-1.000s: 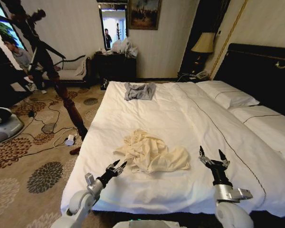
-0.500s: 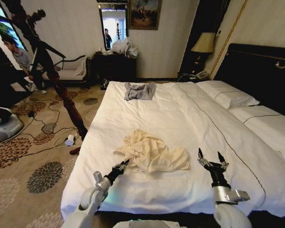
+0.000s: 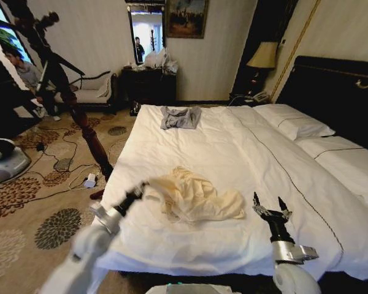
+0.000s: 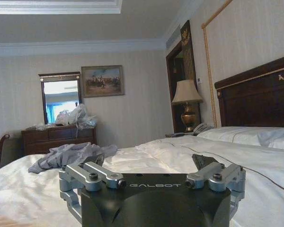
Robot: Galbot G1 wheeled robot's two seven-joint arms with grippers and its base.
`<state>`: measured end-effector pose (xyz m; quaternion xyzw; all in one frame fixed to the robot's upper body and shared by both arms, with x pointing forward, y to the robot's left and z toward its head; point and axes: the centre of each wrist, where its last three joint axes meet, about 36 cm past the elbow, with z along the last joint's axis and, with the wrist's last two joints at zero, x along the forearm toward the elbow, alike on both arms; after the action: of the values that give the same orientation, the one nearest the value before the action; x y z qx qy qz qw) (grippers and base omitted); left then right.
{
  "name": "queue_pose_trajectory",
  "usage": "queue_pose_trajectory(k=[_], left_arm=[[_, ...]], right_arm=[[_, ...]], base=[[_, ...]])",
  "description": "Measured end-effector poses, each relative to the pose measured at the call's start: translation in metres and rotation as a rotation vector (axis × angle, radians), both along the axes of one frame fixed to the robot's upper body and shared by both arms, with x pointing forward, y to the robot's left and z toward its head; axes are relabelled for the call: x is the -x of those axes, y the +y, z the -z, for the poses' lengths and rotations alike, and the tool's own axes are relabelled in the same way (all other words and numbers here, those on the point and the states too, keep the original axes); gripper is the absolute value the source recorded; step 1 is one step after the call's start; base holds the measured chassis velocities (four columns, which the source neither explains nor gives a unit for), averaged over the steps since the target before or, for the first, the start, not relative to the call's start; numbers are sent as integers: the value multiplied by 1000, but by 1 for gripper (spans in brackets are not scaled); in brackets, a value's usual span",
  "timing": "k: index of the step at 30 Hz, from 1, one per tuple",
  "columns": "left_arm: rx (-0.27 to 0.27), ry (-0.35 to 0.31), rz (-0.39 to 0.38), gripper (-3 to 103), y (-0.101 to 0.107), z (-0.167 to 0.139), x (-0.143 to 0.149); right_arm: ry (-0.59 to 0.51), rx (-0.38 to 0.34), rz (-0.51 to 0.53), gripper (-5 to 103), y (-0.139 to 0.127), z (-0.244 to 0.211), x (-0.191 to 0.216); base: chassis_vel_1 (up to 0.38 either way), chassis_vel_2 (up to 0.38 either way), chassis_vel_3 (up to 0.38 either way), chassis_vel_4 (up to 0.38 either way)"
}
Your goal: Pick up the clothes from the bed and hang them on the clothes hanger.
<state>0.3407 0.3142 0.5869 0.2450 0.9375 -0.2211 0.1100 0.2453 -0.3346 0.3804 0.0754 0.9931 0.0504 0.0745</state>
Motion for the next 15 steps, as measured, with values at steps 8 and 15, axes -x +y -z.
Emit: queue_pose_trajectory(k=[8, 15], left_arm=[[-180, 121, -190, 2, 32, 41, 22], [-391, 432, -328, 2, 33, 166, 45]], right_arm=[[12, -12, -4, 100, 4, 12, 1], [5, -17, -42, 100, 7, 12, 2]], base=[[0, 0, 0, 0], [0, 0, 0, 0]])
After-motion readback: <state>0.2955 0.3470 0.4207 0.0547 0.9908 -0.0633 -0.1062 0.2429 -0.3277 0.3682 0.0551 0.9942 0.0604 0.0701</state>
